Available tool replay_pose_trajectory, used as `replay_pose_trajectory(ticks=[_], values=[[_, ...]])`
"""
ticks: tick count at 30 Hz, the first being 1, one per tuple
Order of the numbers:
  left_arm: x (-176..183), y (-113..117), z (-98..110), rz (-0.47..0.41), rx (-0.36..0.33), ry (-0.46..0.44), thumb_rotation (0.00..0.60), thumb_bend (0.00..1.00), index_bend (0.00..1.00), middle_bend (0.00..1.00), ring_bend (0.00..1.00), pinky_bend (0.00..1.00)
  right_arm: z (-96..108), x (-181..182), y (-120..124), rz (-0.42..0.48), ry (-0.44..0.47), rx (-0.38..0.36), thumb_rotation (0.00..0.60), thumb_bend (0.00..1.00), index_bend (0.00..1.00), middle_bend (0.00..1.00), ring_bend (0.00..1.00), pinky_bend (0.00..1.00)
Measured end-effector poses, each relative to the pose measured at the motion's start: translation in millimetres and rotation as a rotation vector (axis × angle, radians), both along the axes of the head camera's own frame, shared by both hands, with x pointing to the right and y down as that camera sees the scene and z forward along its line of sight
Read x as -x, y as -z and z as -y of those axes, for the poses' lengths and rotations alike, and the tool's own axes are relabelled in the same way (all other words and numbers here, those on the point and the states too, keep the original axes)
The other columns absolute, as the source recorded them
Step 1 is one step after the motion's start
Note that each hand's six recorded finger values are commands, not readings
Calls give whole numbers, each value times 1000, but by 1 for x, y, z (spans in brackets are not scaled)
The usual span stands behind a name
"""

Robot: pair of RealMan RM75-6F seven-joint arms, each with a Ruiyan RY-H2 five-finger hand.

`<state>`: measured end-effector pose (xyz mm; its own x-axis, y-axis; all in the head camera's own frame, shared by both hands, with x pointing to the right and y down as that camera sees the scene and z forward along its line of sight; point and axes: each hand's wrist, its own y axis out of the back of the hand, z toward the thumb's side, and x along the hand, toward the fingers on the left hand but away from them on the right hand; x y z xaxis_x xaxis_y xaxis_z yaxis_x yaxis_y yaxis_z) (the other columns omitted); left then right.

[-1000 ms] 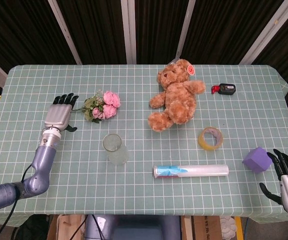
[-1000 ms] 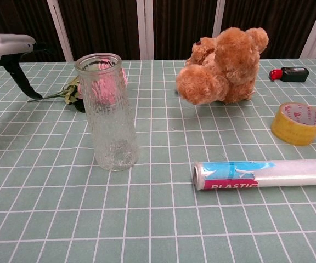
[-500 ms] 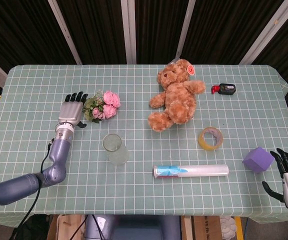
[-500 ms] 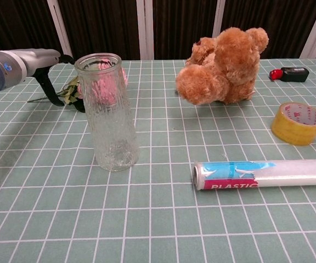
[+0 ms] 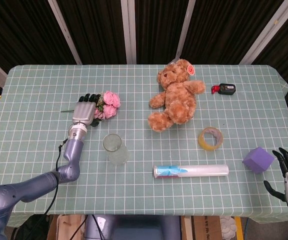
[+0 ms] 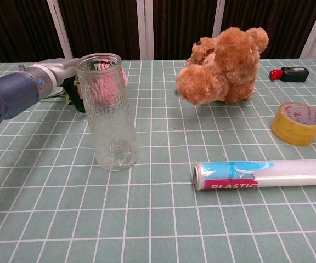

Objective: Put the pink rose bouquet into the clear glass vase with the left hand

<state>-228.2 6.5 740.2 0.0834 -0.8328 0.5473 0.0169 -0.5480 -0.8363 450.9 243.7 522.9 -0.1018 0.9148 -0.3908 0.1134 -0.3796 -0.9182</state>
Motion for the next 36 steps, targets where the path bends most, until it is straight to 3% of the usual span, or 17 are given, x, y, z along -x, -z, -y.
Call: replay_pose_trajectory(ticks=[5,13,16,25,36], values=[[-8,-3,1,-2,-18,-2,600,296,126,132,95,155,-1,0,0,7,3,3,600,274,133,103,102,0],[-16,-7,2,26,-52,-14,600,464,272,342,303,419,-2,-1,1,4,-3,3,600,274,133,103,102,0],[-17,-8,2,46,-74,-16,600,503,332,400,350,475,-3,-2,2,4,-5,2,600,275,133,103,102,0],[-15,2,7,37,-166,-7,600,510,347,411,359,487,-5,-4,7,7,-12,-7,600,274,135,103,102,0],[45,52,23,-156,-302,86,600,510,342,401,359,487,-6,0,9,20,1,-10,600,275,141,103,102,0]])
